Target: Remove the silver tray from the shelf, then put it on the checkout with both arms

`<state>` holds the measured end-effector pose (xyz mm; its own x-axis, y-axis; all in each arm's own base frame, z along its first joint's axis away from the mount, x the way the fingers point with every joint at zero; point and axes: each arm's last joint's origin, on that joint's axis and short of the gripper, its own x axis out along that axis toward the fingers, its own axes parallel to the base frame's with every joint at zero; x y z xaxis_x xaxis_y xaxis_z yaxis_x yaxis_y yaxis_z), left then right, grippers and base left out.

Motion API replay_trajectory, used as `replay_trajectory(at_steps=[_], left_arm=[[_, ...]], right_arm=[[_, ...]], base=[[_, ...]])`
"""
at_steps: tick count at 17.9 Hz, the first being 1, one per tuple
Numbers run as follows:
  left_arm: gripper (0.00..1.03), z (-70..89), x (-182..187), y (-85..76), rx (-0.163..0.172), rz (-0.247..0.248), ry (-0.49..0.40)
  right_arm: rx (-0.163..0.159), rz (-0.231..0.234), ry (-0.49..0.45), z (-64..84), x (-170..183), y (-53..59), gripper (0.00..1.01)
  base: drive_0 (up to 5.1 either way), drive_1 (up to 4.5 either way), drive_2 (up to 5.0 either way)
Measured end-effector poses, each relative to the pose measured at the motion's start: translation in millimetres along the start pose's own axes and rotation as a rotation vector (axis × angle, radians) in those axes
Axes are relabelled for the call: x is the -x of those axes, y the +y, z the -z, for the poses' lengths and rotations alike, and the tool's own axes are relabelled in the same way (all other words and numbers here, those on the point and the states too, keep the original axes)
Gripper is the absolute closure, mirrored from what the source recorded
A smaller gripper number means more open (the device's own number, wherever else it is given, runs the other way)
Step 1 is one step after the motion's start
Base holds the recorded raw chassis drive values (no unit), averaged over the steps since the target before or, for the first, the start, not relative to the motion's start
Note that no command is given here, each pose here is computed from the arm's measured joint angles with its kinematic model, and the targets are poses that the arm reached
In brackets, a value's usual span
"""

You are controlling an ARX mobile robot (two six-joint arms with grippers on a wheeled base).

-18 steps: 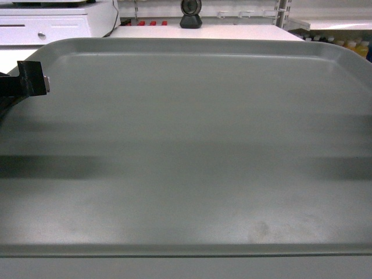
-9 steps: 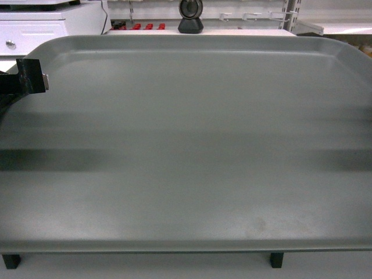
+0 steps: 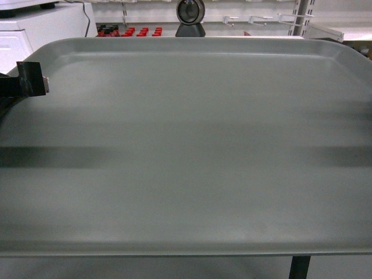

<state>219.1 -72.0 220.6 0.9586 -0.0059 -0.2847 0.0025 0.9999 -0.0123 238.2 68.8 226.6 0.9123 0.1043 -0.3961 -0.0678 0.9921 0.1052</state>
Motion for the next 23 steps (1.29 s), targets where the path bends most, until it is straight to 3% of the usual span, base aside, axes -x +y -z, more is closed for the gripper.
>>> replay_trajectory(at_steps=[11, 23], left_arm=[[0.99, 0.1, -0.3, 0.1, 0.000, -0.002, 0.000], [0.99, 0.7, -0.6, 0.2, -0.002, -0.006, 0.004]], right_arm=[[0.000, 0.001, -0.001, 0.1, -0.1, -0.2, 0.98], [0.000, 0.001, 0.003, 0.5, -0.2, -0.3, 0.98]], base=[[-0.1, 4.16, -4.4], [0.0, 0.14, -0.1]])
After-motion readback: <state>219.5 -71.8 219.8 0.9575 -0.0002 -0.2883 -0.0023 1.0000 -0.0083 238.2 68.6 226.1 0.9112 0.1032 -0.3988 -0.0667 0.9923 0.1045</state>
